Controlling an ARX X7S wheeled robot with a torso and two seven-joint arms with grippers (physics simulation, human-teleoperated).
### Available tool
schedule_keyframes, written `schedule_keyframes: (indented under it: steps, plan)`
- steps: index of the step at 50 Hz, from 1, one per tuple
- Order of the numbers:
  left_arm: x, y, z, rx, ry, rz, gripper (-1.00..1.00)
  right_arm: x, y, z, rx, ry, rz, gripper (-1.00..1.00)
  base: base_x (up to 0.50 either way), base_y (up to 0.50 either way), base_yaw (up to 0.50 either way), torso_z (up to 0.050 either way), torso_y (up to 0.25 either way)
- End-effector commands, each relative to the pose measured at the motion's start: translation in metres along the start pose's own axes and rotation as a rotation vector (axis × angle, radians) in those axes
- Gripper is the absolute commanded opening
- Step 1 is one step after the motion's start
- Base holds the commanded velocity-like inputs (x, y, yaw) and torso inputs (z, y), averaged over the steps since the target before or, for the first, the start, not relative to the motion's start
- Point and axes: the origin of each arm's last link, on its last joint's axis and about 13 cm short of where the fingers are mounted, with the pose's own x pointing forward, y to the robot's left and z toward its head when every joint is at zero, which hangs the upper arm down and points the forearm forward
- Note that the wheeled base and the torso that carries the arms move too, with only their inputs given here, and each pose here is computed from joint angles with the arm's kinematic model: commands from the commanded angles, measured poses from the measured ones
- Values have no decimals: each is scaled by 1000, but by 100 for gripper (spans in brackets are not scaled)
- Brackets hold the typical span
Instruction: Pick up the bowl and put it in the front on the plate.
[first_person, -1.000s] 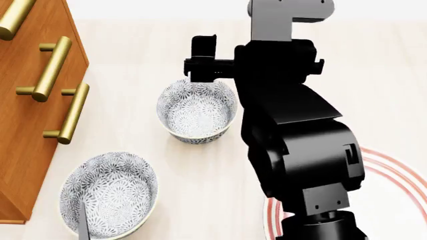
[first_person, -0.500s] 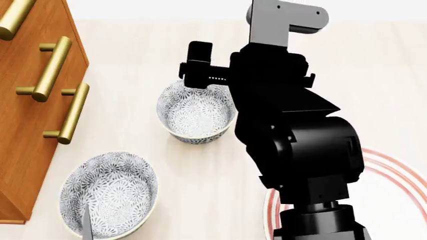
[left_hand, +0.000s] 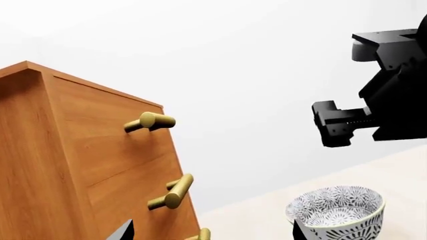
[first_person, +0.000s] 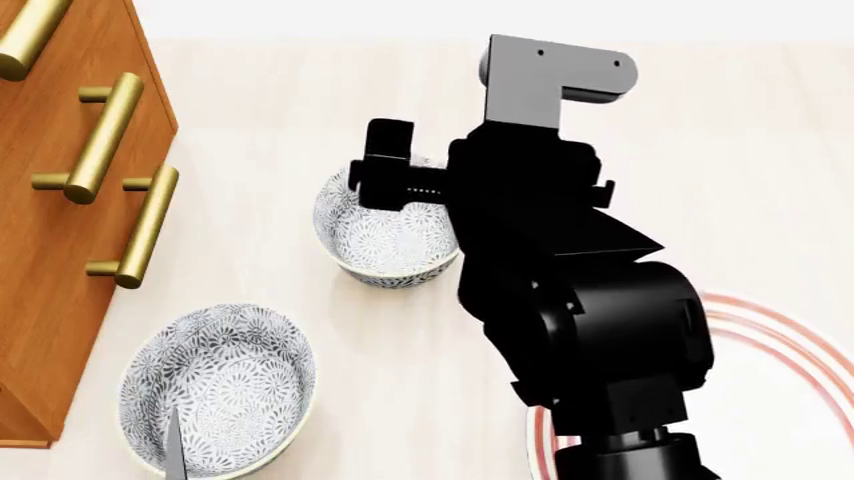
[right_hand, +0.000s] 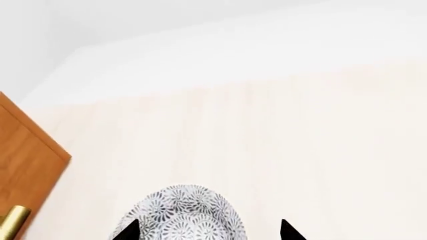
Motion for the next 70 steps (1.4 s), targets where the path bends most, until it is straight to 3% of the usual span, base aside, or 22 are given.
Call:
schedule_keyframes:
  steps: [1, 19, 48, 70]
  plan:
    - [0, 0, 1, -3, 0, -2, 100, 1, 0, -10, 49, 34, 1, 100, 0, 0, 0, 0, 0]
    - [-1, -2, 0, -6, 6, -15, 100, 3, -3, -22, 94, 53, -21, 100, 0, 0, 0, 0, 0]
    - [-1, -2, -1, -7, 8, -22, 100, 6, -1, -34, 90, 75, -18, 100, 0, 0, 0, 0, 0]
    - [-2, -3, -2, -8, 10, -27, 100, 15, -3, -43, 20, 52, -46, 100, 0, 0, 0, 0, 0]
